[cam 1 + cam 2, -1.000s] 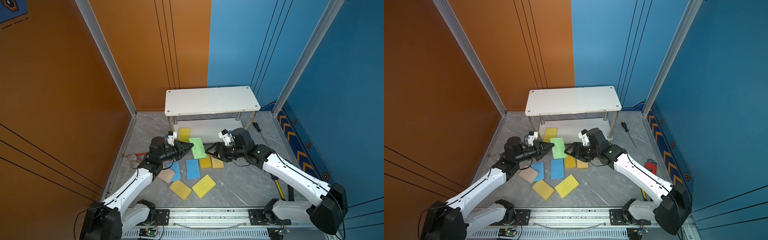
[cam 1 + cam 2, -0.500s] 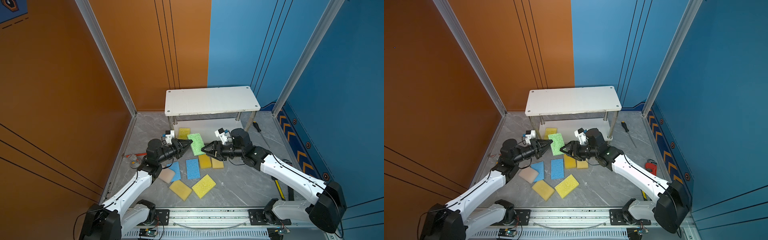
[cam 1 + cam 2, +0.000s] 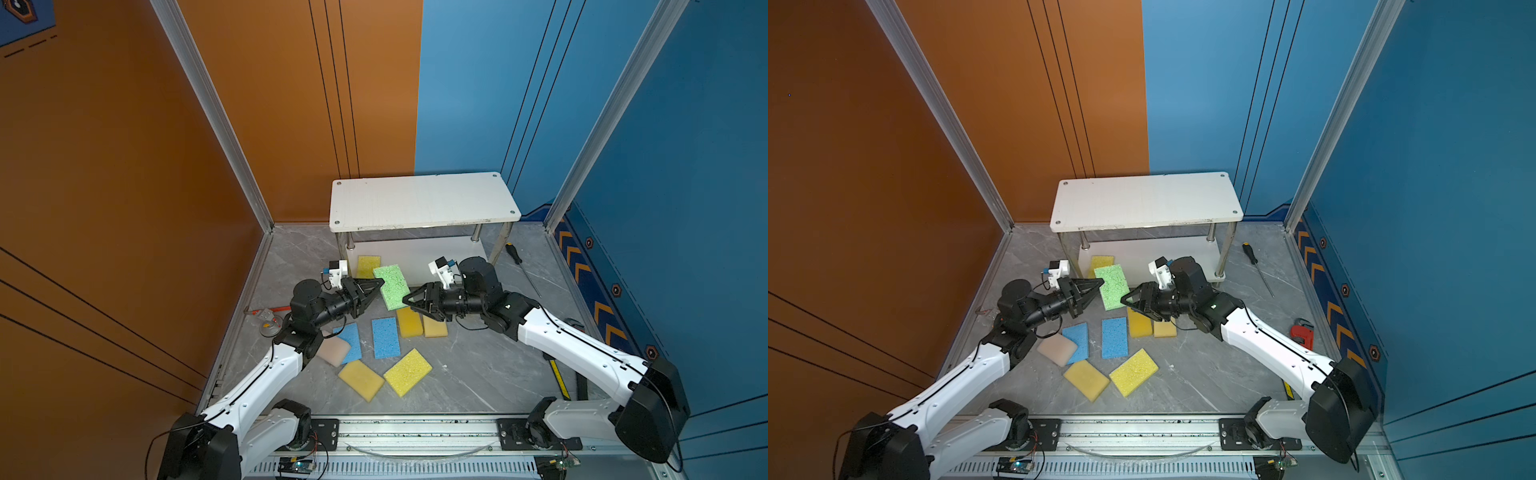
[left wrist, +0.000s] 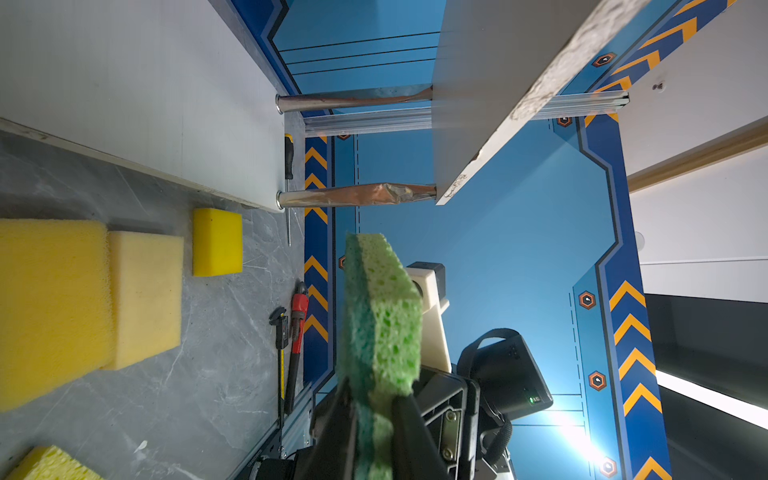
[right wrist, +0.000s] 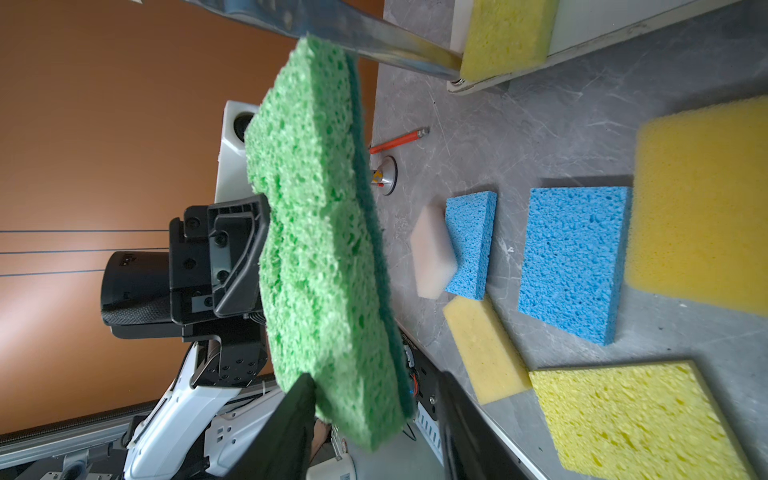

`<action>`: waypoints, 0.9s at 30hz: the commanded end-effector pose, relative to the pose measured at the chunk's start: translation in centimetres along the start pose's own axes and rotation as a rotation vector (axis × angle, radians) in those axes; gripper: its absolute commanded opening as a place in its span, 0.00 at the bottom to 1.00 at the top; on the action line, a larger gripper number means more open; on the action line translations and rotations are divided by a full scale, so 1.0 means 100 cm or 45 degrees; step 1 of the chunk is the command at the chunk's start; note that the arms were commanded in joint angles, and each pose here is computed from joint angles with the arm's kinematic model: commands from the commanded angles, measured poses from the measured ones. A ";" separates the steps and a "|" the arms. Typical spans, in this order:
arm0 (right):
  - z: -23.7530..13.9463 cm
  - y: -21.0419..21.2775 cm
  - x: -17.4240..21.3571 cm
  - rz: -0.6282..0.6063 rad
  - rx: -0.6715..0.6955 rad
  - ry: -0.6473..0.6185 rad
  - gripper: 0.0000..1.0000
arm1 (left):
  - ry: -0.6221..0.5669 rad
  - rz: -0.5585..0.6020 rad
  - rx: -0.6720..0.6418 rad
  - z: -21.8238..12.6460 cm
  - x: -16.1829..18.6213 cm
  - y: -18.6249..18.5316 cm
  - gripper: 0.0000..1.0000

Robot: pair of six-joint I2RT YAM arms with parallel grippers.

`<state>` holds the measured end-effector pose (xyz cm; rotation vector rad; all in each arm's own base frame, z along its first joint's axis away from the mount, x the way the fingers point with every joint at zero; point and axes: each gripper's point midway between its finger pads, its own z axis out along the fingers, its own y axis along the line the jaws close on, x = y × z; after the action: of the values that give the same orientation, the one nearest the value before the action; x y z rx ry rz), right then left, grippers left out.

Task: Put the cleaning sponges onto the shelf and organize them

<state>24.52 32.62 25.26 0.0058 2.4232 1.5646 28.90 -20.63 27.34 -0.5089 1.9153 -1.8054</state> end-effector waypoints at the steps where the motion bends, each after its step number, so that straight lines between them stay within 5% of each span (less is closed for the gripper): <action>1: 0.002 0.015 -0.009 -0.024 -0.049 -0.025 0.43 | -0.024 0.017 0.026 -0.003 -0.004 -0.005 0.16; 9: 0.000 0.010 -0.007 -0.013 -0.025 -0.034 0.23 | -0.029 0.014 0.022 -0.003 -0.006 -0.002 0.16; 17: 0.002 0.009 0.003 -0.025 -0.007 -0.027 0.14 | -0.030 0.000 0.012 -0.004 -0.007 0.002 0.19; 22: -0.003 0.009 -0.002 -0.032 0.015 -0.093 0.10 | -0.022 -0.005 0.000 -0.004 -0.008 0.006 0.53; 27: -0.008 0.003 -0.015 -0.026 0.064 -0.203 0.09 | -0.046 -0.019 -0.116 -0.015 -0.010 0.026 0.71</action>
<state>24.96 32.74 25.91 0.0567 2.3714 1.5009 29.59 -19.32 26.30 -0.5730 1.9218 -1.7708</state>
